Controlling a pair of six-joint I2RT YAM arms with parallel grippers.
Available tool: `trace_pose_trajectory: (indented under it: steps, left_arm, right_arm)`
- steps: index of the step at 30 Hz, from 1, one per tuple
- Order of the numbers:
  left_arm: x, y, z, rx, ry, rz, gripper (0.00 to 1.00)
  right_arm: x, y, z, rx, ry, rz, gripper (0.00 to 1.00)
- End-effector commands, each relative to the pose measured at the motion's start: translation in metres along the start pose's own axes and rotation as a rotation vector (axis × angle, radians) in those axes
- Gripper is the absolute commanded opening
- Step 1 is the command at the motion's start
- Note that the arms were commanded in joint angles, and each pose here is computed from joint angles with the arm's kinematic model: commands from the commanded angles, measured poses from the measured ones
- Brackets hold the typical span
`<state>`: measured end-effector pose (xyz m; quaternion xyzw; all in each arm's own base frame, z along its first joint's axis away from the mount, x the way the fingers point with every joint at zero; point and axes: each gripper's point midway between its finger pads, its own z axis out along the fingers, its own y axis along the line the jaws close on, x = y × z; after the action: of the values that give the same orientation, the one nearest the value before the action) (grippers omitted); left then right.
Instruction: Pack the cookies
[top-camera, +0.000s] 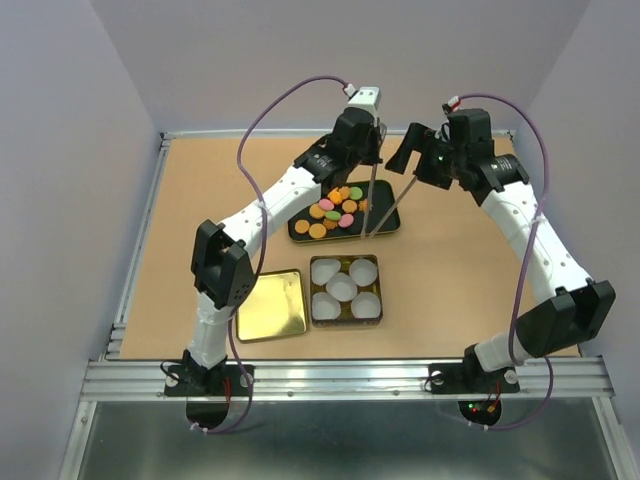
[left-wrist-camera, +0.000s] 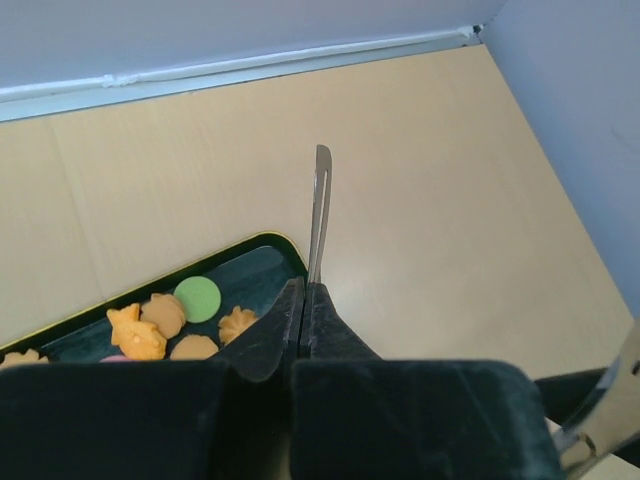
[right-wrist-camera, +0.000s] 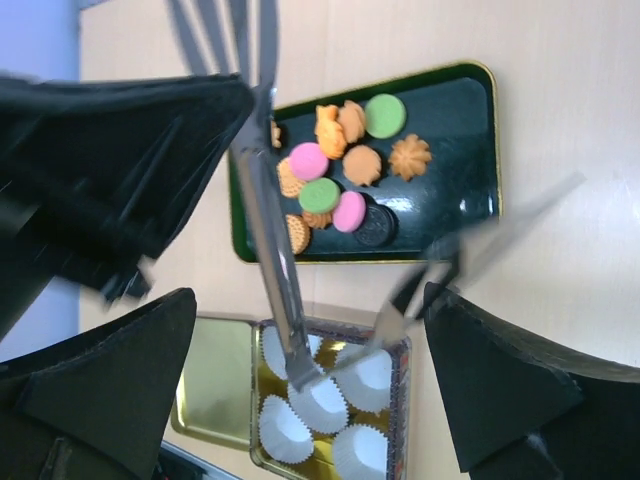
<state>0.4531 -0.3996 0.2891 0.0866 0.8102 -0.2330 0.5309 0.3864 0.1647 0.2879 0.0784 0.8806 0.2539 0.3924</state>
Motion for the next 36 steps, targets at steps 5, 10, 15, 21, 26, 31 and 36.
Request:
trace_pose_trajectory:
  steps: [5,10,15,21,26,31,36]
  left_arm:
    - [-0.077,0.050,-0.024,0.245,-0.141,-0.219,0.00]
    - [-0.126,0.045,-0.055,0.515,-0.224,-0.296,0.00]
    - [-0.165,0.032,-0.101,0.767,-0.292,-0.372,0.00]
    - [-0.185,0.018,-0.163,1.073,-0.351,-0.507,0.00]
    - [-0.191,0.012,-0.185,1.153,-0.379,-0.532,0.00]
    - [-0.190,0.014,-0.180,1.130,-0.371,-0.549,0.00]
    - [-0.190,0.015,-0.182,1.167,-0.376,-0.586,0.00]
  right_arm:
    - [-0.053,0.105,-0.113,-0.465,-0.261,-0.169,1.00]
    - [-0.030,0.130,-0.143,-0.711,-0.303,-0.223,1.00]
    - [-0.019,0.135,-0.141,-0.814,-0.305,-0.223,1.00]
    - [-0.022,0.141,-0.121,-0.885,-0.297,-0.220,1.00]
    - [-0.022,0.148,-0.108,-0.977,-0.286,-0.213,1.00]
    - [-0.008,0.161,-0.120,-1.095,-0.262,-0.282,1.00]
    - [0.004,0.166,-0.122,-1.152,-0.220,-0.310,1.00]
